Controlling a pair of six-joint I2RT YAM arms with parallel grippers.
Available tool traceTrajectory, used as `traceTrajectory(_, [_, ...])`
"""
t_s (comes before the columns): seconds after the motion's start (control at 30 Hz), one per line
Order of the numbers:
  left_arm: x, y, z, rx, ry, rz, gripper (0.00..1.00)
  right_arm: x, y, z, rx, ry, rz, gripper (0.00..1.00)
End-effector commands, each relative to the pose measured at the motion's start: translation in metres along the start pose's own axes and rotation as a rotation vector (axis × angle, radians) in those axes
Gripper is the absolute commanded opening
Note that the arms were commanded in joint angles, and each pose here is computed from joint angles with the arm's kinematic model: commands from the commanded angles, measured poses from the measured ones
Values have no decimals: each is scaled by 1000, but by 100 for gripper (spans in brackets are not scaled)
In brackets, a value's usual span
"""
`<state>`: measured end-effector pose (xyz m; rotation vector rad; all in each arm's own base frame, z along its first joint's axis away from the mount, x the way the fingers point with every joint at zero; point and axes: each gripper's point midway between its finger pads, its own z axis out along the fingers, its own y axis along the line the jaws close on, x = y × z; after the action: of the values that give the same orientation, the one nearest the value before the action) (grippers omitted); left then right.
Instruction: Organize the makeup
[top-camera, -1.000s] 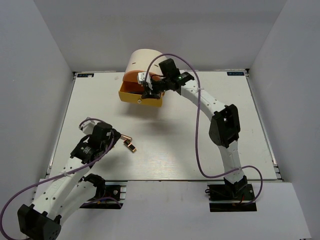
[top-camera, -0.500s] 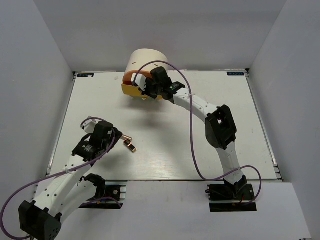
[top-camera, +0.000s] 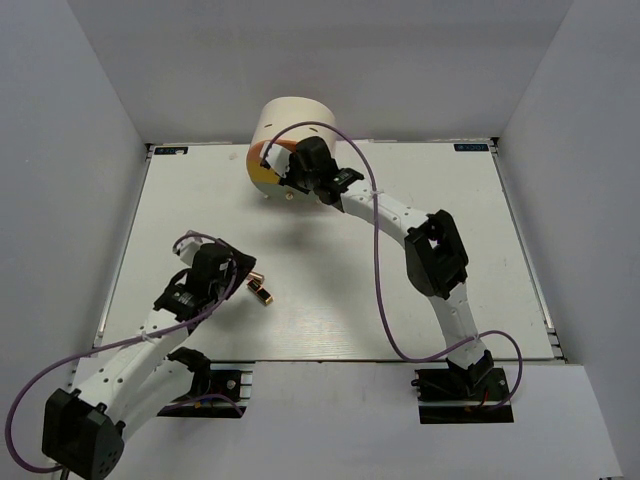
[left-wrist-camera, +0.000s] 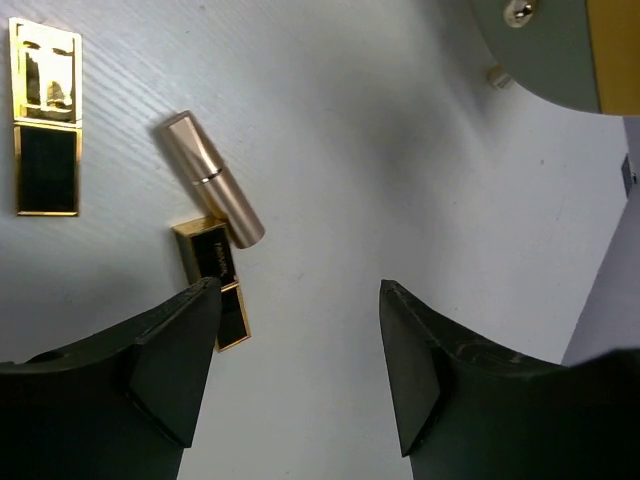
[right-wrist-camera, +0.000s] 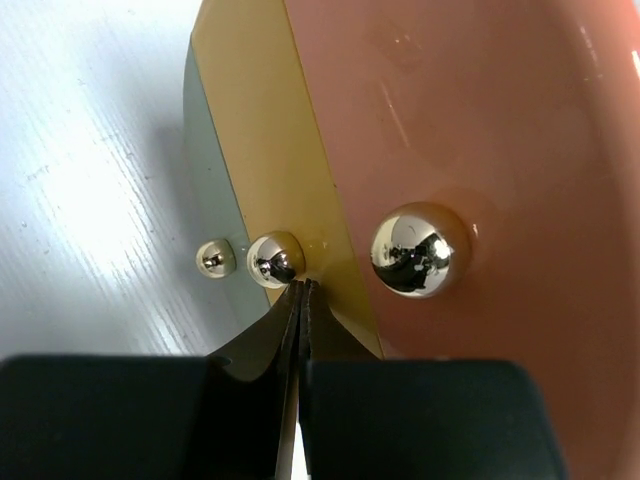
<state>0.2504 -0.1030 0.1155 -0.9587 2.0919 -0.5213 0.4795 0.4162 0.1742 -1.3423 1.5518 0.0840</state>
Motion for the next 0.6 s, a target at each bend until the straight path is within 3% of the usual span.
traceTrajectory(0.0, [-6, -37, 2, 154, -21, -8, 74, -5, -15, -3, 34, -23, 12, 0])
traceTrajectory(0.1, [-13, -54, 10, 221, -51, -19, 64, -32, 15, -27, -194, -129, 48, 0])
traceTrajectory(0.27, [-27, -87, 30, 337, -127, -77, 40, -52, 45, -74, -378, -247, 134, 0])
traceTrajectory(0.37, [-22, -102, 50, 368, -113, -106, 27, -48, 46, -94, -380, -253, 195, 0])
traceTrajectory(0.43, [-18, -114, 67, 394, -99, -115, 24, -51, 35, -106, -339, -269, 224, 0])
traceTrajectory(0.57, [-7, -131, 95, 424, -58, -158, 18, -18, 25, -118, -271, -199, 284, 0])
